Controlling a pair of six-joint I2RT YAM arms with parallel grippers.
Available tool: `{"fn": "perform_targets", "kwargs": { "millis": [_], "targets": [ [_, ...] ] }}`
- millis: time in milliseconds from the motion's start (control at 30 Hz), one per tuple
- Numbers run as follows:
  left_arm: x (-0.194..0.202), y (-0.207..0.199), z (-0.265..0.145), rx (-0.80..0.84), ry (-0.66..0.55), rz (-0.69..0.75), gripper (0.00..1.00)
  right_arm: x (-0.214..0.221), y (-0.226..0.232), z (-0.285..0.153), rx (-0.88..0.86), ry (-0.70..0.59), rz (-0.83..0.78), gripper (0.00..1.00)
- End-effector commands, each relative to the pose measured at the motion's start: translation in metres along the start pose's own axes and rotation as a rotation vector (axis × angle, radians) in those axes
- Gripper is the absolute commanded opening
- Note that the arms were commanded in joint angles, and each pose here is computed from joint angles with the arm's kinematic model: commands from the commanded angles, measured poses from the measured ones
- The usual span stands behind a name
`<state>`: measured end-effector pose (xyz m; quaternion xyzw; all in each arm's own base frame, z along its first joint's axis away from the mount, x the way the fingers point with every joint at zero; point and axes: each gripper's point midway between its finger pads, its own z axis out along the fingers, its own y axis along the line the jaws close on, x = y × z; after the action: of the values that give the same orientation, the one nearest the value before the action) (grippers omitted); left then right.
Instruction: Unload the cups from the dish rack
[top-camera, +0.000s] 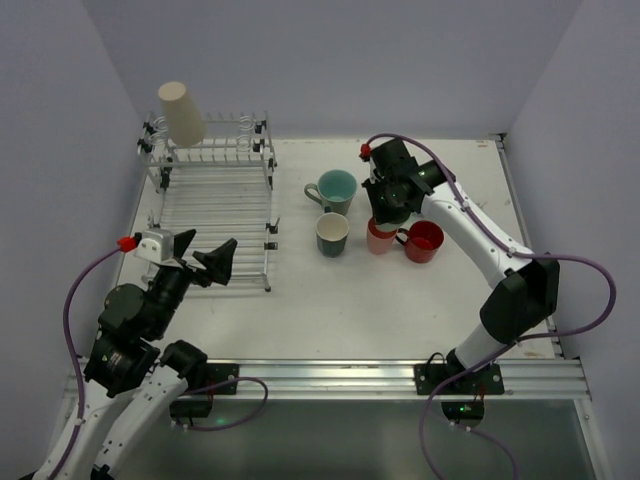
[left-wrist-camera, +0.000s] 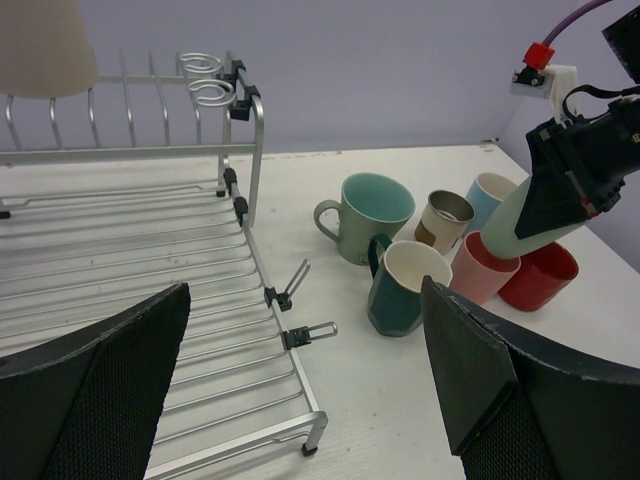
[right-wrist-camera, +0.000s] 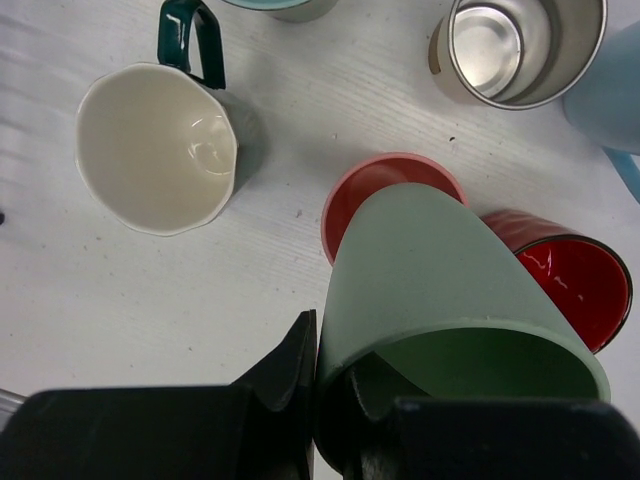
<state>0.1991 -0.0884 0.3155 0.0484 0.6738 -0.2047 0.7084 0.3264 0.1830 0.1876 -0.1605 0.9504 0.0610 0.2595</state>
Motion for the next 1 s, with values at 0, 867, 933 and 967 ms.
{"fn": "perform_targets", "kwargs": {
  "millis": [0,867,933,967],
  "targets": [
    [0.003,0.002,0.001,0.000,0.010,0.024,1.00,-0.007,0.003,-0.004,-0.036,-0.009,-0.033,0.00],
    [0.008,0.007,0.006,-0.020,0.029,0.026,1.00,0.001,0.001,0.041,-0.044,0.079,-0.038,0.01],
    [0.009,0.007,0.008,-0.022,0.037,0.028,1.00,0.000,0.000,0.043,-0.040,0.079,-0.039,0.04],
    [0.009,0.007,0.008,-0.022,0.037,0.027,1.00,-0.001,0.000,0.042,-0.041,0.076,-0.039,0.06]
  ]
}}
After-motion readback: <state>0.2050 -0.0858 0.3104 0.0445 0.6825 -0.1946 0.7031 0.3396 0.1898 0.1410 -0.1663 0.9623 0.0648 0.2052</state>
